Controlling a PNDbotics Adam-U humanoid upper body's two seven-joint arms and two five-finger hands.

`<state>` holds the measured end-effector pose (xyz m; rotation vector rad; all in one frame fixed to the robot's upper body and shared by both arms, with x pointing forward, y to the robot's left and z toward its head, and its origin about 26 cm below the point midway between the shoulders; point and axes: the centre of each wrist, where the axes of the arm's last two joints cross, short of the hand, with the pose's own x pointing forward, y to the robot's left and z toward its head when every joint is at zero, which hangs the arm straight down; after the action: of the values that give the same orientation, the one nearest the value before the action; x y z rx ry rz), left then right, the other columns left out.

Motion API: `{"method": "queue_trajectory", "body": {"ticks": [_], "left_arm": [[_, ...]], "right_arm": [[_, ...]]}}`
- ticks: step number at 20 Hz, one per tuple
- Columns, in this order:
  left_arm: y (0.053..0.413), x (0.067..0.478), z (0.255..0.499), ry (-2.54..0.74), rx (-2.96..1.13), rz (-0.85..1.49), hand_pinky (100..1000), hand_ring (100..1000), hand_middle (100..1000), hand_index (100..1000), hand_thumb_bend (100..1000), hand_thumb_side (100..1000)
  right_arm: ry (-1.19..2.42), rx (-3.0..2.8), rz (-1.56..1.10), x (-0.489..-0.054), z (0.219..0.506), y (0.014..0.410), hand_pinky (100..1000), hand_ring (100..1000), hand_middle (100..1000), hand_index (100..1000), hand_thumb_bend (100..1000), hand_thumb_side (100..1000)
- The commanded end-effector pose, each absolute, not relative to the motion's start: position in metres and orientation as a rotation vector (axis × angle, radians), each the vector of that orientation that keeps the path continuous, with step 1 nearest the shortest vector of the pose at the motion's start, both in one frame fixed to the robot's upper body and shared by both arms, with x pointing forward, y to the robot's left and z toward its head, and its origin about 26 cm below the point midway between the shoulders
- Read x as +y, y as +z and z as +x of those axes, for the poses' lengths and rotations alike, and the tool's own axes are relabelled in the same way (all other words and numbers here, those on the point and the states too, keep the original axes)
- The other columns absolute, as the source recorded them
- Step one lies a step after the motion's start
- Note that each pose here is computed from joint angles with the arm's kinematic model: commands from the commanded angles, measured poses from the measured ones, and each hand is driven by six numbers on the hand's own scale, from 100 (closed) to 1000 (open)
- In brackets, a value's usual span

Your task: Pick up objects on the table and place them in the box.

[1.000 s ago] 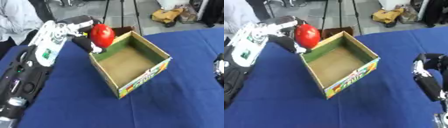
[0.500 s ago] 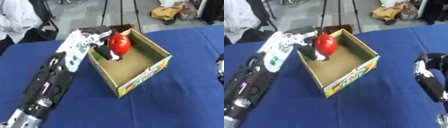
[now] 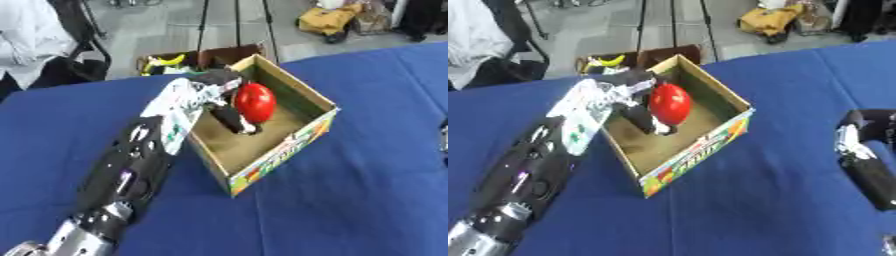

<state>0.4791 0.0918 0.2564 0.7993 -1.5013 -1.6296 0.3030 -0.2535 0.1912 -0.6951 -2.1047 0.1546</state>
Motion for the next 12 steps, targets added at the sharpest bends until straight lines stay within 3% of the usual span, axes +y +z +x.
{"method": "queue_trajectory", "body": {"ticks": [1,4,5,6,8,9,10,11,12], "left_arm": [[0.261,0.092,0.482,-1.650,-1.510,0.887,100,539,611,711,100,343],[0.252,0.090,0.484,-1.686,-1.484,0.962,173,599,647,730,100,342],[0.248,0.090,0.485,-1.696,-1.474,0.974,283,674,667,737,100,339],[0.245,0.089,0.486,-1.707,-1.463,0.983,329,695,631,727,100,333],[0.237,0.087,0.487,-1.740,-1.434,0.974,549,758,644,753,100,391],[0.233,0.087,0.488,-1.759,-1.420,0.966,673,807,700,802,100,454],[0.230,0.087,0.488,-1.779,-1.407,0.956,727,833,730,824,100,494],[0.228,0.087,0.489,-1.798,-1.395,0.946,821,891,786,875,162,571],[0.227,0.087,0.489,-1.817,-1.385,0.938,858,925,824,907,211,613]], "right_arm": [[0.156,-2.139,-0.692,-0.253,0.300,0.199,733,510,407,644,100,487],[0.155,-2.138,-0.691,-0.253,0.301,0.199,733,510,407,644,100,487],[0.156,-2.139,-0.691,-0.253,0.301,0.199,733,510,407,644,100,486],[0.156,-2.139,-0.690,-0.253,0.301,0.199,733,510,407,644,100,486],[0.158,-2.140,-0.689,-0.252,0.301,0.199,733,509,405,641,100,485],[0.158,-2.141,-0.689,-0.252,0.301,0.200,733,509,403,640,100,486],[0.158,-2.142,-0.690,-0.253,0.301,0.200,733,509,404,641,100,486],[0.156,-2.142,-0.691,-0.253,0.301,0.200,733,509,404,641,100,487],[0.155,-2.142,-0.692,-0.253,0.301,0.200,733,509,404,641,100,487]]}}
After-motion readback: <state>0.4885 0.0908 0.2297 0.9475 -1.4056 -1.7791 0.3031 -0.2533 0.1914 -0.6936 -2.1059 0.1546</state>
